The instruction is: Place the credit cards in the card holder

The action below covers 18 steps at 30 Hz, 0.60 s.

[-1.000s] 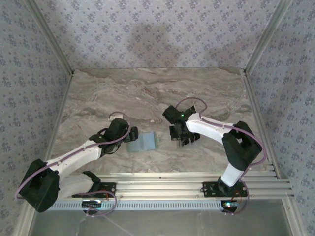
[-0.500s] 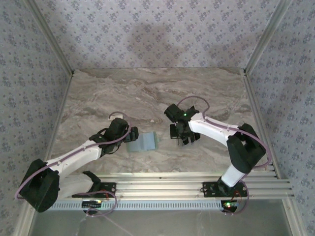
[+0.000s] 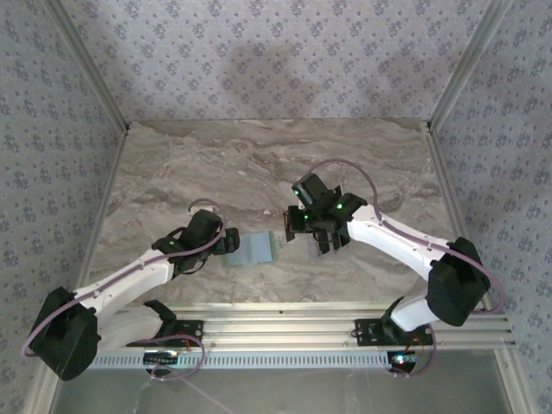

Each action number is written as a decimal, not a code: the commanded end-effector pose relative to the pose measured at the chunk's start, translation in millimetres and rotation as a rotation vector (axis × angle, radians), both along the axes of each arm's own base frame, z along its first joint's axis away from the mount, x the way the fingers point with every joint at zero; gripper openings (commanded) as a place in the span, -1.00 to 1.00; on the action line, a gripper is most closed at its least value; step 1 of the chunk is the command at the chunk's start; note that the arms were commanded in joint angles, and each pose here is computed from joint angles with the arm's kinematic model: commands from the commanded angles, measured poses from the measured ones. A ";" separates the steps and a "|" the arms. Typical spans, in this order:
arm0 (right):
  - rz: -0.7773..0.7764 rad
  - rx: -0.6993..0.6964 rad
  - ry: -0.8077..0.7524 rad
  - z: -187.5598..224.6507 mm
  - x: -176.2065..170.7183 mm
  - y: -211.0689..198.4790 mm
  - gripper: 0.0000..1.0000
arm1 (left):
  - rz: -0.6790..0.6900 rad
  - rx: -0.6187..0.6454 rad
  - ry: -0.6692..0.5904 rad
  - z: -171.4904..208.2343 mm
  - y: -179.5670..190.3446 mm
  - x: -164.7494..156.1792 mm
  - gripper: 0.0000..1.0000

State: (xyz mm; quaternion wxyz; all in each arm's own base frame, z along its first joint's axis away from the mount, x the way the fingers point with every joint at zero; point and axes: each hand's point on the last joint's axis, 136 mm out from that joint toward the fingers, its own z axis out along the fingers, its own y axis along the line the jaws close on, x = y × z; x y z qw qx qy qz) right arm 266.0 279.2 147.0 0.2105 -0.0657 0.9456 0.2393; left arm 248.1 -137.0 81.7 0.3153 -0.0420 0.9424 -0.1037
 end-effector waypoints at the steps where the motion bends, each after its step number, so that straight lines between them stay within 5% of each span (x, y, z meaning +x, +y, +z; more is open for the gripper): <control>1: 0.073 0.189 -0.024 8.0 -1.0 36.4 -1.00 | -0.022 0.014 0.056 -13.5 1.8 -13.9 0.99; 6: 0.138 0.308 -0.003 -4.6 -6.8 66.4 -1.00 | -0.028 0.059 0.084 -24.1 0.1 -19.6 1.00; 18: 0.172 0.280 0.075 -50.7 -16.8 97.7 -1.00 | 0.019 0.140 0.085 -30.3 8.6 -19.7 0.99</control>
